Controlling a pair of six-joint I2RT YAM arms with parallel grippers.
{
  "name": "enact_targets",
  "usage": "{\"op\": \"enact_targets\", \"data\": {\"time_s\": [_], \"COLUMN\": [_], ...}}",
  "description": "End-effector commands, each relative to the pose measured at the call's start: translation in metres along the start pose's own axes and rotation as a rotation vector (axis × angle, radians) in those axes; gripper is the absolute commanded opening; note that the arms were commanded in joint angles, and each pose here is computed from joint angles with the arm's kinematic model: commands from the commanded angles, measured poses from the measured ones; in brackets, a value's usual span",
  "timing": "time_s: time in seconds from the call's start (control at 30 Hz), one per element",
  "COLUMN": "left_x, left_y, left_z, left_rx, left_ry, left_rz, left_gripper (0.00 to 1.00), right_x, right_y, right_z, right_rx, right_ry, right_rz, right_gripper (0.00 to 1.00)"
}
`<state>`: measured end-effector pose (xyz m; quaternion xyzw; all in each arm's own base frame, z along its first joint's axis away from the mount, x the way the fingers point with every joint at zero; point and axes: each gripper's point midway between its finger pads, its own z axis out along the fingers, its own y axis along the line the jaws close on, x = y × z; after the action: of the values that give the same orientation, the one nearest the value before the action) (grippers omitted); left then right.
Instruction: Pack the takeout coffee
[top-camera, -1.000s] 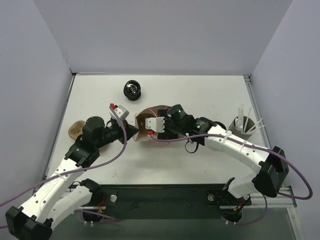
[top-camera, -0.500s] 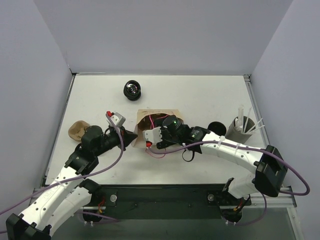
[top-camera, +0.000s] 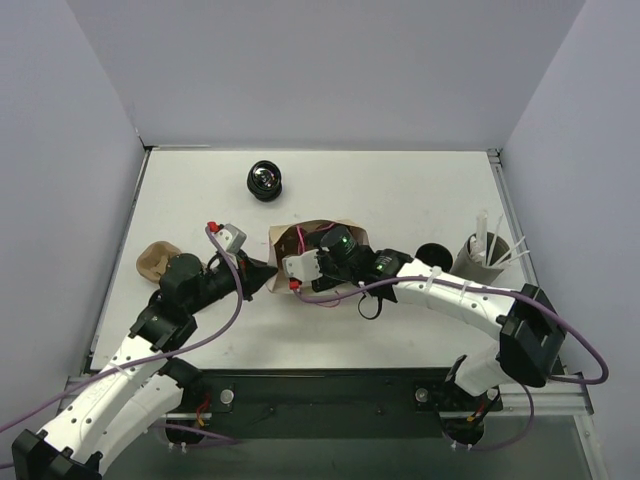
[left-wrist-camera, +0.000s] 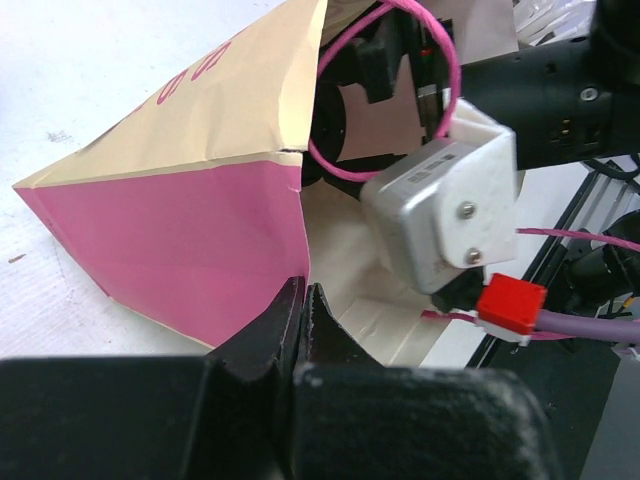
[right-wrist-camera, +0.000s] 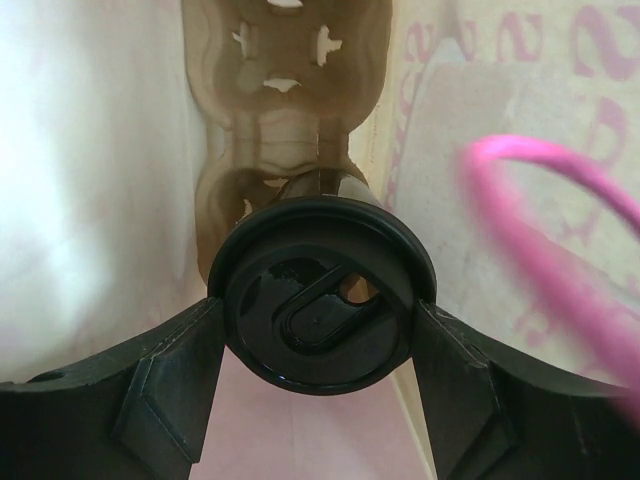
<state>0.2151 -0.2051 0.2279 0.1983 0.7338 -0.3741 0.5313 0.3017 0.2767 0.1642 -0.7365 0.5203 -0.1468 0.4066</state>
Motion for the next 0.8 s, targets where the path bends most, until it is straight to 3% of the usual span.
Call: {"op": "enact_targets", "data": {"time_s": [0.0, 0.5, 0.77], "left_x": [-0.018, 0.0, 0.004], "left_y": [-0.014, -0.006, -0.004], "left_z": [-0.001, -0.005, -0.005], "left_rx": [0.065, 0.04, 0.042], "left_ry": [-0.066, -0.007, -0.008], "left_rz": [0.013, 0.059, 0.067], "left_gripper": [0.0, 0.0, 0.0], "right_x": [0.001, -0.009, -0.022], "right_y": [-0.021, -0.028, -0.016], "right_z": [0.008, -0.001, -0.013], "right_rx": [0.045, 0.015, -0.074], "right_ry": [0.012, -0.022, -0.111], "right_rz": [-0.007, 0.012, 0.047], "right_gripper": [0.25, 0.24, 0.24]}}
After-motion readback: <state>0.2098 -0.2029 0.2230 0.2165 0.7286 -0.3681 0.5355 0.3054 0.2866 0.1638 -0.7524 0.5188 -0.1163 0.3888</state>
